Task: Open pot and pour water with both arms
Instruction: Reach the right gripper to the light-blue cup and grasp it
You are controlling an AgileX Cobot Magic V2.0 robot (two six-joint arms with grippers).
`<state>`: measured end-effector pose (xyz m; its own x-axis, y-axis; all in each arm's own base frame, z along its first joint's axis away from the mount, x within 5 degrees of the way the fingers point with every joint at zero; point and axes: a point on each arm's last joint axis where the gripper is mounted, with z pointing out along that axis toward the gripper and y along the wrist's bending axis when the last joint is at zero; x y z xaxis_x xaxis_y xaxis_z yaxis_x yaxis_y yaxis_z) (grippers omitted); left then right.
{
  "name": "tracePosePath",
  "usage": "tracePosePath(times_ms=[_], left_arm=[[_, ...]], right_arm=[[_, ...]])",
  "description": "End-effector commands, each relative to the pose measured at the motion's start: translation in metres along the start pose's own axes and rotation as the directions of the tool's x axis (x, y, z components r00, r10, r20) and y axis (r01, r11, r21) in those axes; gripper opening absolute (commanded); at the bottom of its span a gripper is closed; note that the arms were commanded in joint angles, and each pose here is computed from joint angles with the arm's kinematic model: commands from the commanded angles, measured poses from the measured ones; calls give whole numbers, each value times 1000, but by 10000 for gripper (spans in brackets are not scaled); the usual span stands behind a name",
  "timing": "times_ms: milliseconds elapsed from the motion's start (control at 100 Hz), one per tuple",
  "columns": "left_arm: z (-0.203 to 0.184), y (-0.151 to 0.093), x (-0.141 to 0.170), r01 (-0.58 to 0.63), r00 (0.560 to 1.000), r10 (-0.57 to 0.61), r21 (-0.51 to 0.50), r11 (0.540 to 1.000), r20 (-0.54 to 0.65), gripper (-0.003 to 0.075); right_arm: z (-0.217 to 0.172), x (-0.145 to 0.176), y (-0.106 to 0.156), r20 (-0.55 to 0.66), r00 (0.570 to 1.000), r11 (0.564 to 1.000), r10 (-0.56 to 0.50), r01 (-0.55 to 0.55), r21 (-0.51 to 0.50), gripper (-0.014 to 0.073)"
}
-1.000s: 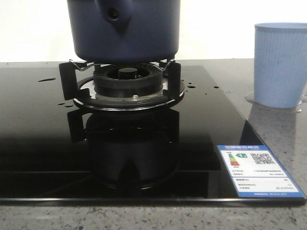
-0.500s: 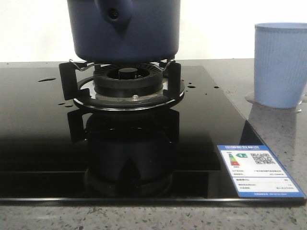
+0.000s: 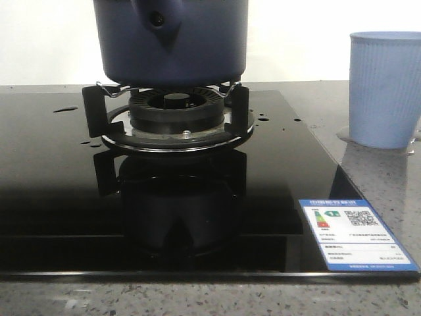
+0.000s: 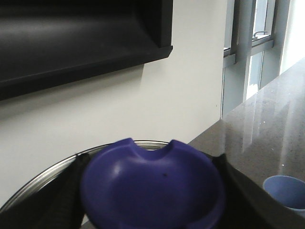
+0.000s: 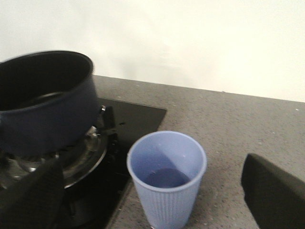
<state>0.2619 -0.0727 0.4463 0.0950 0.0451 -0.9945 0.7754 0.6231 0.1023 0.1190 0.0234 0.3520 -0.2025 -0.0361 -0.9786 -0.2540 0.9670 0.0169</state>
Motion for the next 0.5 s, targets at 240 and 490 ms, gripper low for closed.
tracePosePath(times_ms=[240,490], left_arm=[[-43,-44,-30,5,992,3,-63,998,126,282],[-53,-56,-18,25,994,-17,-64,998,112,282]], right_arm=[[17,36,-9,22,999,995,-24,22,92,665],[35,41,5,45,991,992,-125,124,13,665]])
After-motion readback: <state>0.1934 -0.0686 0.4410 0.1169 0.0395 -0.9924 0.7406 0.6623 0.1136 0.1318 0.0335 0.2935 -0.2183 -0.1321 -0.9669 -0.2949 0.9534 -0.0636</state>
